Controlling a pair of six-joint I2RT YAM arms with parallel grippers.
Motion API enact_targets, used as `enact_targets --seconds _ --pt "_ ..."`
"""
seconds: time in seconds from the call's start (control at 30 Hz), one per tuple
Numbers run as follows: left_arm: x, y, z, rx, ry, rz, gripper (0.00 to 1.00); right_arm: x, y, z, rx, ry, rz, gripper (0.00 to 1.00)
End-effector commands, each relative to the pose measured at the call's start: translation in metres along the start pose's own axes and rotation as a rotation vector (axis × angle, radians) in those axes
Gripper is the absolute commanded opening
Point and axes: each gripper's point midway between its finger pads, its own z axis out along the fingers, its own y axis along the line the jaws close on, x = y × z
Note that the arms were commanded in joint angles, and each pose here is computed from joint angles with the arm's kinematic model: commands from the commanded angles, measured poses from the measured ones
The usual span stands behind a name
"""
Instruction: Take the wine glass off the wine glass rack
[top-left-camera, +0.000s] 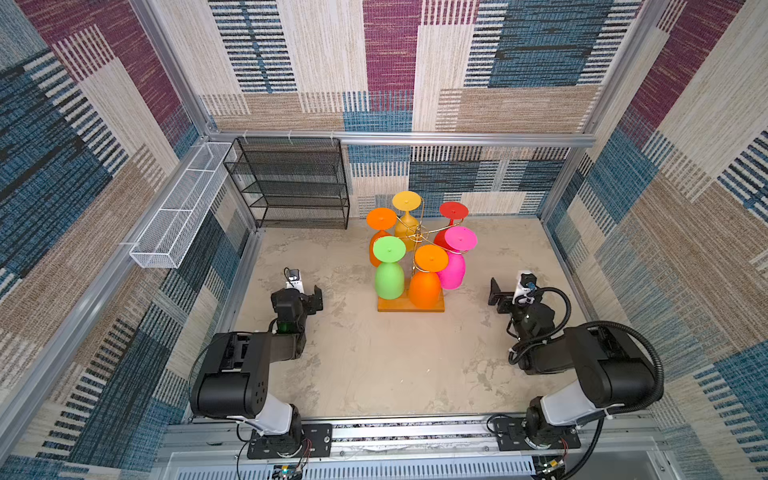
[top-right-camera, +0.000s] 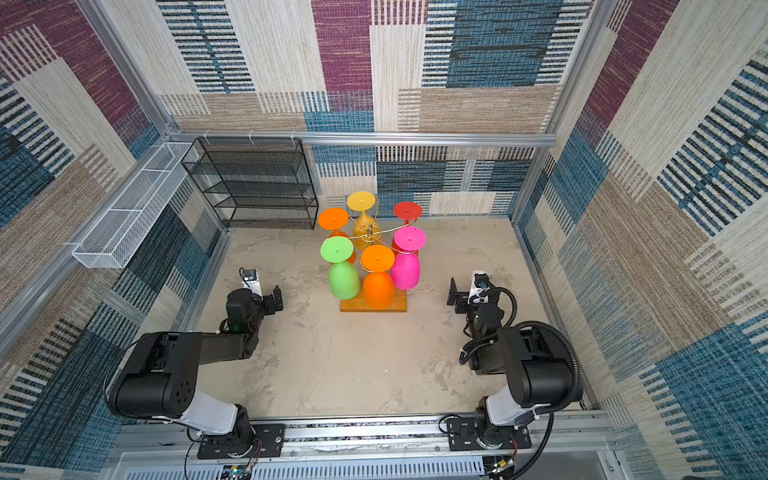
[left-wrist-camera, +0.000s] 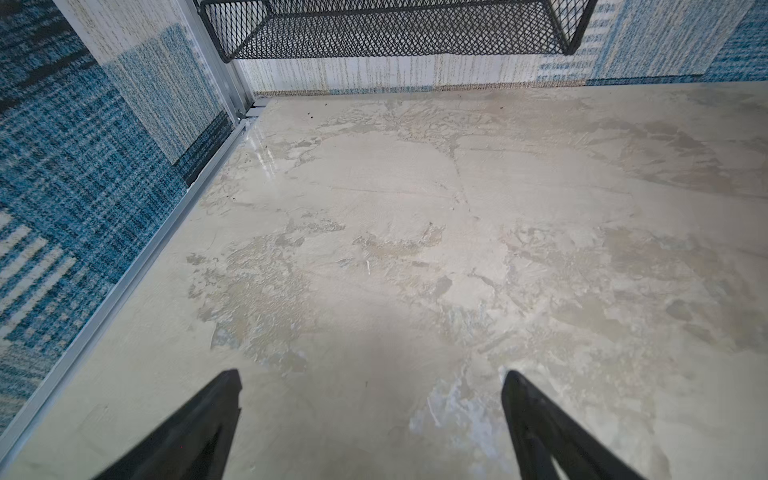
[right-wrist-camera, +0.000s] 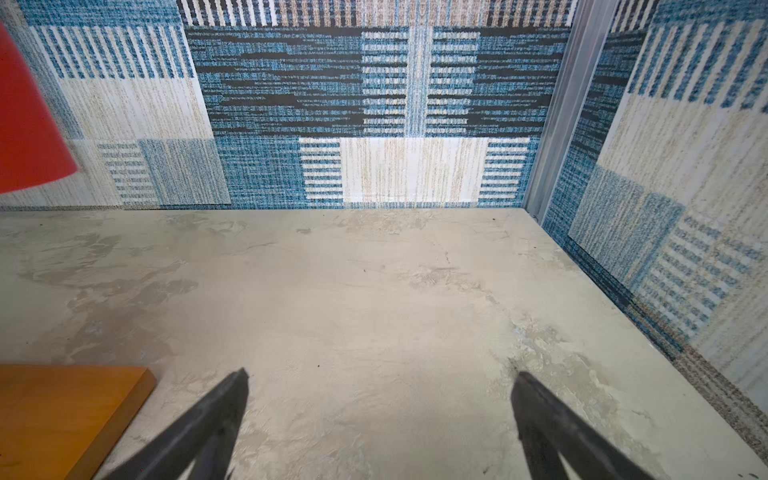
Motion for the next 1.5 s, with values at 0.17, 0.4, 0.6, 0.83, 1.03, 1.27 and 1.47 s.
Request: enact_targets --seconds 0.17,0.4,0.6,0.83,1.03,1.27,1.47 --pt "-0.008 0.000 0.000 0.003 -0.028 -0.036 1.00 -0.010 0.000 0.001 -0.002 -0.036 -0.001 1.00" --pt "-0.007 0.001 0.001 0.022 -0.024 -0.051 1.00 -0.010 0.000 0.002 -0.003 -0.035 0.000 1.00" --pt "-0.007 0.001 0.001 0.026 -0.024 -0.053 1.00 -0.010 0.000 0.002 -0.002 -0.035 0.000 1.00" --pt "-0.007 0.001 0.002 0.026 -0.022 -0.053 1.00 -0.010 0.001 0.002 -0.005 -0.036 0.000 1.00" --pt "-0.007 0.001 0.001 0.026 -0.023 -0.054 0.99 -0.010 0.001 0.002 -0.005 -0.036 0.000 1.00" --pt "-0.014 0.007 -0.007 -0.003 -0.053 -0.067 0.94 -0.010 0.000 0.002 -0.002 -0.032 0.004 1.00" --pt "-0.038 0.014 -0.026 -0.040 -0.078 -0.063 0.92 -0.019 -0.007 0.007 0.033 -0.027 0.014 1.00"
